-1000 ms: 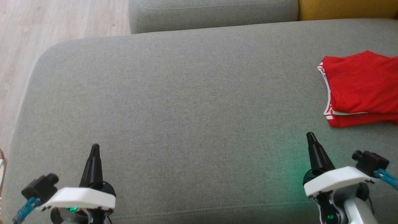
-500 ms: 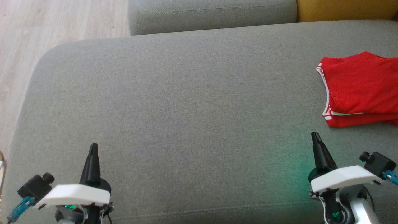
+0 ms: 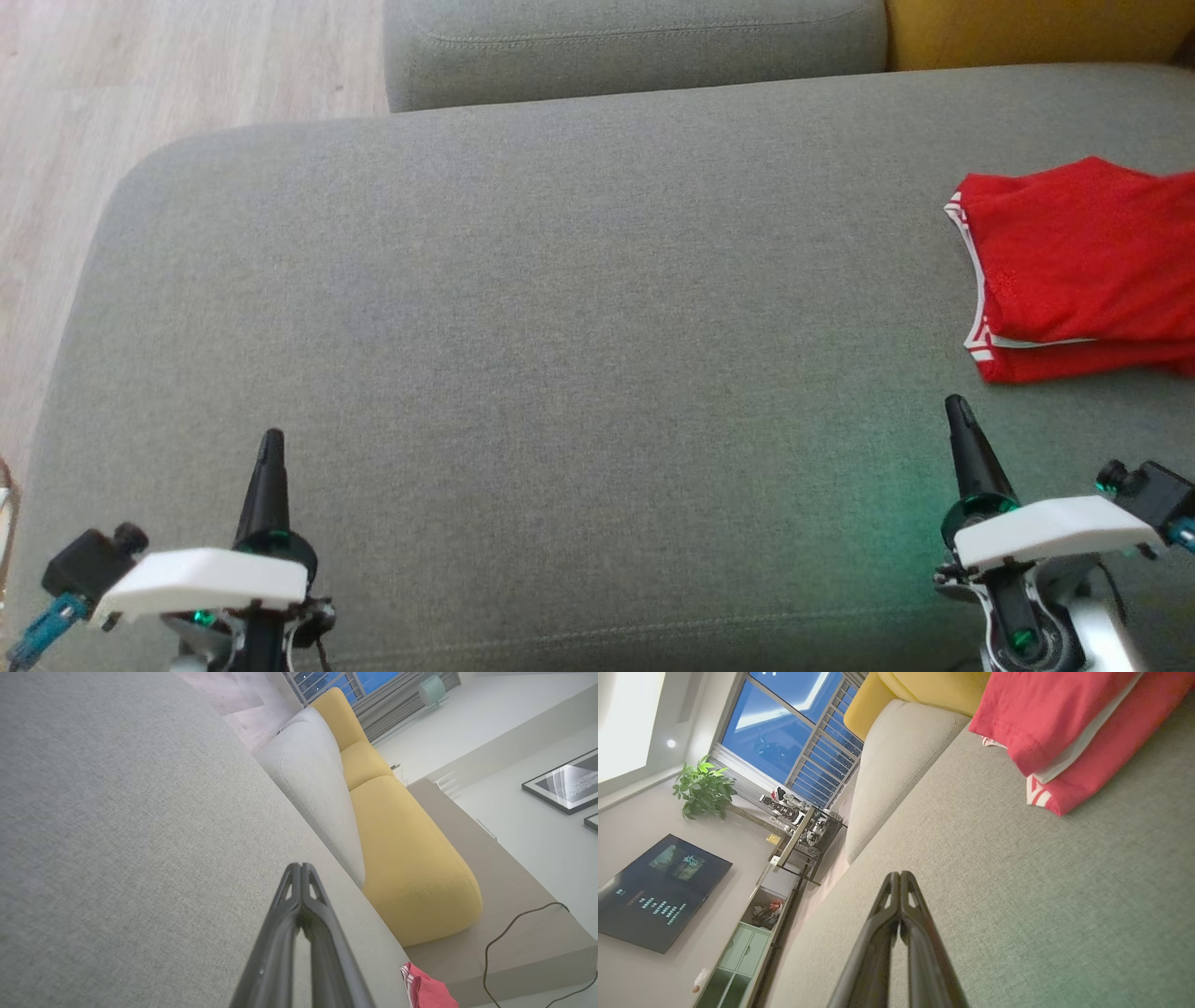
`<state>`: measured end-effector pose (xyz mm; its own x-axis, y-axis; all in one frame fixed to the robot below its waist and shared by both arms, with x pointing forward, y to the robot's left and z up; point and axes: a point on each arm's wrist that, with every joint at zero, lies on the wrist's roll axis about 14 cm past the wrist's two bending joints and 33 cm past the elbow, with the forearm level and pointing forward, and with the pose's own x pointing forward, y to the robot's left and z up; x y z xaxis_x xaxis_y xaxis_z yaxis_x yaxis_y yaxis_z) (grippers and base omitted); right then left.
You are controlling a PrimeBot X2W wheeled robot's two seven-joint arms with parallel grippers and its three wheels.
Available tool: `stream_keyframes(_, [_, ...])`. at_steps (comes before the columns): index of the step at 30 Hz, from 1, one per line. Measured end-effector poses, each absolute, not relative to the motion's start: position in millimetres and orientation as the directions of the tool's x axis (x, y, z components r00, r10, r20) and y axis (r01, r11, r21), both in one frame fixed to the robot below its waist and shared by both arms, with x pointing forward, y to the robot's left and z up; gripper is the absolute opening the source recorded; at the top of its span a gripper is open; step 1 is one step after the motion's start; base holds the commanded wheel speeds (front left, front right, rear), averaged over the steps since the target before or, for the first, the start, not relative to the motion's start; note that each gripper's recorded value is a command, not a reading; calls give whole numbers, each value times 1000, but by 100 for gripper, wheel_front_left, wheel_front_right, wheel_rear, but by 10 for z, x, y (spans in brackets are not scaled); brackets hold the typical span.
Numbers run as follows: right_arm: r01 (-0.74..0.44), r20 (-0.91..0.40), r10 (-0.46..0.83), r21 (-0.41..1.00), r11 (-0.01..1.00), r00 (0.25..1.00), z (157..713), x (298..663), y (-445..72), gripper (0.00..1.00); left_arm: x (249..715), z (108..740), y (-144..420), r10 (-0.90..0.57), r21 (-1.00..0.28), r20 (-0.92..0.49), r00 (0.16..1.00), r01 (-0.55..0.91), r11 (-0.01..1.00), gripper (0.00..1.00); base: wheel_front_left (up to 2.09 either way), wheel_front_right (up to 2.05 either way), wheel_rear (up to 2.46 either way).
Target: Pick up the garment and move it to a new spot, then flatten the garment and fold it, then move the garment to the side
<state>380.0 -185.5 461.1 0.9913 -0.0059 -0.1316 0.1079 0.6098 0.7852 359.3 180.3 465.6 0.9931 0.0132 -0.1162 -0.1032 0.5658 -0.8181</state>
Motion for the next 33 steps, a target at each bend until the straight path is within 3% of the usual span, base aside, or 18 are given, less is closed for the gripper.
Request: stream_keyframes(33, [123, -121, -25, 948, 293, 992, 4696, 3783, -1984, 0, 3653, 4666, 1836, -8, -955, -131, 991, -124, 270, 0, 0, 0, 0])
